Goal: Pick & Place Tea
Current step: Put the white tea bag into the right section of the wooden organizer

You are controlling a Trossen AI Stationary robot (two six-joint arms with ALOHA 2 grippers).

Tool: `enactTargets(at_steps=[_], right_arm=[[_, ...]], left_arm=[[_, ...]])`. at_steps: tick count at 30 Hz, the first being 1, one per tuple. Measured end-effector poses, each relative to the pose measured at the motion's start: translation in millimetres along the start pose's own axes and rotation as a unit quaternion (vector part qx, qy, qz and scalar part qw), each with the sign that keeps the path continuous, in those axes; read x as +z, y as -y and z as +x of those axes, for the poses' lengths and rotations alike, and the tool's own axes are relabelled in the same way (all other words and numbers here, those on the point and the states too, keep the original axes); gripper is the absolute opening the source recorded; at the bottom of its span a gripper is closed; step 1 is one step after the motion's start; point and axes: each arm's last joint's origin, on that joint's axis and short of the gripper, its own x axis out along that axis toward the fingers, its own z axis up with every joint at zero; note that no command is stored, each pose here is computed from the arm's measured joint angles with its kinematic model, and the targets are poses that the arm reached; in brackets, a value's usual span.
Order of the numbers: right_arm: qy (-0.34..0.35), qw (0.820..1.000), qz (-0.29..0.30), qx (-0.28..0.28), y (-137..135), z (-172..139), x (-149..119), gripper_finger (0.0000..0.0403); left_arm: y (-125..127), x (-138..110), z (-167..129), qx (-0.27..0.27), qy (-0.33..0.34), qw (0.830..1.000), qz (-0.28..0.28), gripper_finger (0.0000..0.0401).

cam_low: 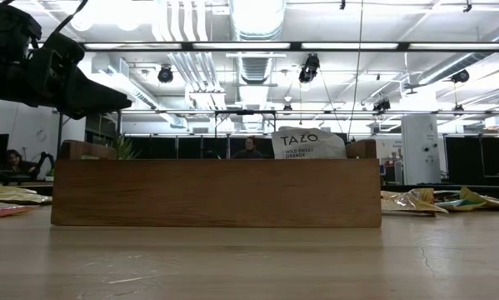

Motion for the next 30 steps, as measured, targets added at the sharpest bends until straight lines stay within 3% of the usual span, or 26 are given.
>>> enactTargets(at_steps=[3, 7, 13, 18, 24, 27, 30], right_arm=[[-0.001, 0.992, -0.011, 0.125, -1.3, -1.5, 5.3, 0.0012], [-0.090, 0.978, 0.005, 0.187, 18.8, 10.3, 9.1, 0.0012], [-0.240, 0.960, -0.010, 0.142, 60.1, 25.1, -2.5, 0.0012], [-0.268, 0.961, 0.046, 0.056, 93.9, 15.0, 16.0, 0.0012], [-0.312, 0.946, 0.088, -0.002, 100.0, 9.7, -1.2, 0.0012], [-0.370, 0.921, 0.112, -0.046, 103.5, 5.2, -18.2, 0.0012], [-0.443, 0.876, 0.138, -0.133, 109.1, -3.6, -41.1, 0.0012]], left_arm=[[0.0, -0.1, 0.0, 0.000, 0.000, 1.000, 0.000, 0.0147], [0.0, 0.0, 0.0, 0.000, 0.000, 1.000, 0.000, 0.0147], [0.0, 0.0, 0.0, 0.000, 0.000, 1.000, 0.000, 0.0147], [0.0, 0.0, 0.0, 0.000, 0.000, 1.000, 0.000, 0.0147], [0.0, 0.0, 0.0, 0.000, 0.000, 1.000, 0.000, 0.0147], [0.0, 0.0, 0.0, 0.000, 0.000, 1.000, 0.000, 0.0147], [0.0, 0.0, 0.0, 0.000, 0.000, 1.000, 0.000, 0.0147]])
